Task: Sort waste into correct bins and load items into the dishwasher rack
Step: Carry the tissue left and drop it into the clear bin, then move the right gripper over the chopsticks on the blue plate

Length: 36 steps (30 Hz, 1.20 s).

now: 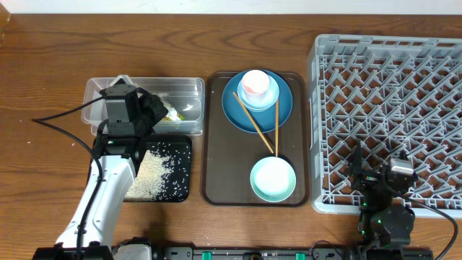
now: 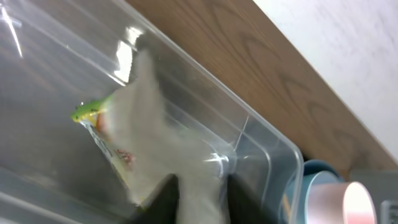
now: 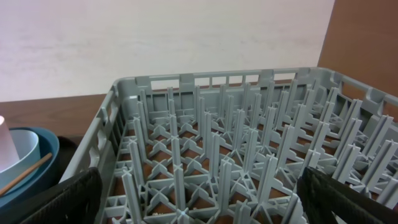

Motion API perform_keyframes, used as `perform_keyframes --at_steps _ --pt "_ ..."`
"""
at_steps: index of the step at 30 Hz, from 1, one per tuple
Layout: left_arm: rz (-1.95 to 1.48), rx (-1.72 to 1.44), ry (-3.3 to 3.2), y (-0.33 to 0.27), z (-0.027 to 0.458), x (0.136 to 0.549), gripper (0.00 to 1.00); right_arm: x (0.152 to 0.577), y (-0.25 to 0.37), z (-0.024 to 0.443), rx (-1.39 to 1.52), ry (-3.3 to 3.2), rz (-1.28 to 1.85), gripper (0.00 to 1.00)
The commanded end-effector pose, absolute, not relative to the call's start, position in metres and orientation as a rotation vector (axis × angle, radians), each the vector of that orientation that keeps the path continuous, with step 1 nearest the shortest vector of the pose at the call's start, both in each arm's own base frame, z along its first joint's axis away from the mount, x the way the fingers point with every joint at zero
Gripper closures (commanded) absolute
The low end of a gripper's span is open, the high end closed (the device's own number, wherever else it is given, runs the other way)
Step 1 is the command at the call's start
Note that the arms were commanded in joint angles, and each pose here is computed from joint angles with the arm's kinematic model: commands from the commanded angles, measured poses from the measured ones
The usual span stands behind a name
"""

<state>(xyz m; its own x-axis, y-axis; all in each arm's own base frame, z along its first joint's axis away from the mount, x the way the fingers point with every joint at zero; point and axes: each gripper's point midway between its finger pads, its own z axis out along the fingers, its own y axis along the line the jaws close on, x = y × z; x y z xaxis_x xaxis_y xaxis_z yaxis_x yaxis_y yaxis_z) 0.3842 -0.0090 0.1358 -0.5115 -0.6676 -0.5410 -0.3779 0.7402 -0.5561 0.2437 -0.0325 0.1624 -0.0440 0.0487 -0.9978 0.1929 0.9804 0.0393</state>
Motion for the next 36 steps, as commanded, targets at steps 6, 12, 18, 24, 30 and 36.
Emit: perform_keyframes --at_steps 6,12,18,24,30,36 --pt "-0.505 -0.767 2.160 -0.012 0.139 0.384 0.41 0.244 -0.033 0.160 0.204 1.618 -0.108 0.01" --pt "-0.734 -0.548 2.187 -0.051 0.160 0.377 0.39 0.244 -0.033 0.160 0.204 1.618 -0.108 0.01" --pt "-0.734 -0.498 2.161 -0.053 0.172 0.375 0.21 0.244 -0.033 0.160 0.203 1.618 -0.109 0.01" --pt "-0.749 -0.481 2.160 -0.059 0.173 0.375 0.21 0.244 -0.033 0.160 0.204 1.619 -0.108 0.01" --pt "-0.824 -0.387 2.171 -0.084 0.179 0.370 0.21 0.244 -0.033 0.160 0.203 1.619 -0.108 0.01" --pt "-0.814 -0.383 2.157 -0.083 0.183 0.371 0.21 0.247 -0.001 0.155 0.132 1.648 0.106 0.01"
